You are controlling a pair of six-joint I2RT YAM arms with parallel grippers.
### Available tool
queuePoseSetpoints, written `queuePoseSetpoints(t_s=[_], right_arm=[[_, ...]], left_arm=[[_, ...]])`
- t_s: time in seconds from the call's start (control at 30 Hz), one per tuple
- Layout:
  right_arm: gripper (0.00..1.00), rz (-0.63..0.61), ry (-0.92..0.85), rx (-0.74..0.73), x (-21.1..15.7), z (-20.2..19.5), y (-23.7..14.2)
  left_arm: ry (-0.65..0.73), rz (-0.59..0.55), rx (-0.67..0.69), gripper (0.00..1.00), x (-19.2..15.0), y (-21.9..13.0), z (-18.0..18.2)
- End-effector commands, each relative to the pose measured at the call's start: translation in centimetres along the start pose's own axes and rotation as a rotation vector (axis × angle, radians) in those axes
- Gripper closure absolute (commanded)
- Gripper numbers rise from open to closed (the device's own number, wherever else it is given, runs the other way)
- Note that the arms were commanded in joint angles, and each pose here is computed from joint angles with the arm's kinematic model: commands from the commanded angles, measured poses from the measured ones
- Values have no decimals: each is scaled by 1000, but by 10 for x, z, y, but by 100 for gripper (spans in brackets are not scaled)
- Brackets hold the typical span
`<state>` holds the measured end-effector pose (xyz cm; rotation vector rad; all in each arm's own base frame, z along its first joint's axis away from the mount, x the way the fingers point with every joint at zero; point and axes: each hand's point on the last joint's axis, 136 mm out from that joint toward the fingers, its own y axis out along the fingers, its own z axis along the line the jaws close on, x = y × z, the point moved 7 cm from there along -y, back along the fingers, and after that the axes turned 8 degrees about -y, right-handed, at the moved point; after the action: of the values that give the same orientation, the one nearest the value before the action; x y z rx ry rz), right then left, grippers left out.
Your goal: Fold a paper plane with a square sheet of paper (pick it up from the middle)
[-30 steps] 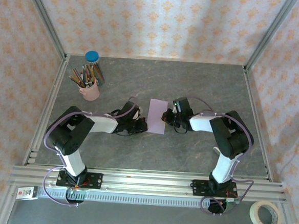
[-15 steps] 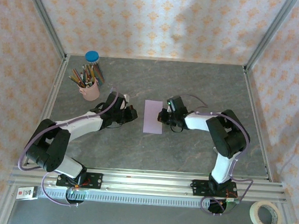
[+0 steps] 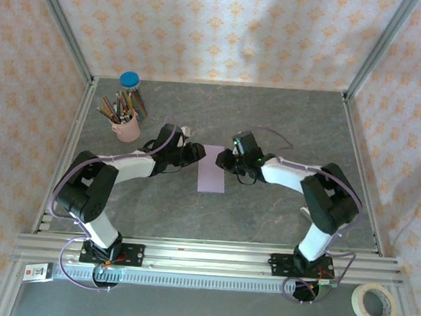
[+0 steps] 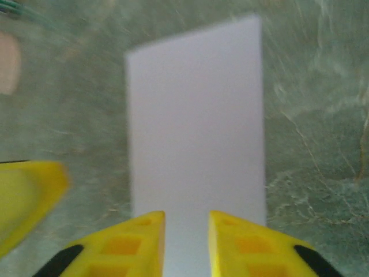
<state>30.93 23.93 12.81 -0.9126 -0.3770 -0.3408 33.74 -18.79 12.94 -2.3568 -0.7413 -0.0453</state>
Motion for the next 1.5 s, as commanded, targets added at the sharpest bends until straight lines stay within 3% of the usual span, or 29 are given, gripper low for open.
queuePoseSetpoints(t_s=[0.0,0.17,0.33,0.67,0.87,1.47], right_arm=[[67,-95,35,-38,7,0,-26],[57,-100,95,-67,-6,-15,-38],[54,-52,149,-35,-22,-21,-37],[54,31,212,15,-43,-28,-27],[55,50,214,35,-41,-26,-17],[59,176,261,73,-65,-30,-16]], left_arm=[[33,-2,-95,64,9,5,-20],[36,37,-73,64,9,15,-15],[38,52,-19,64,11,28,-6],[42,102,87,67,18,45,15],[30,138,51,70,18,48,13],[-62,142,204,76,13,59,54]])
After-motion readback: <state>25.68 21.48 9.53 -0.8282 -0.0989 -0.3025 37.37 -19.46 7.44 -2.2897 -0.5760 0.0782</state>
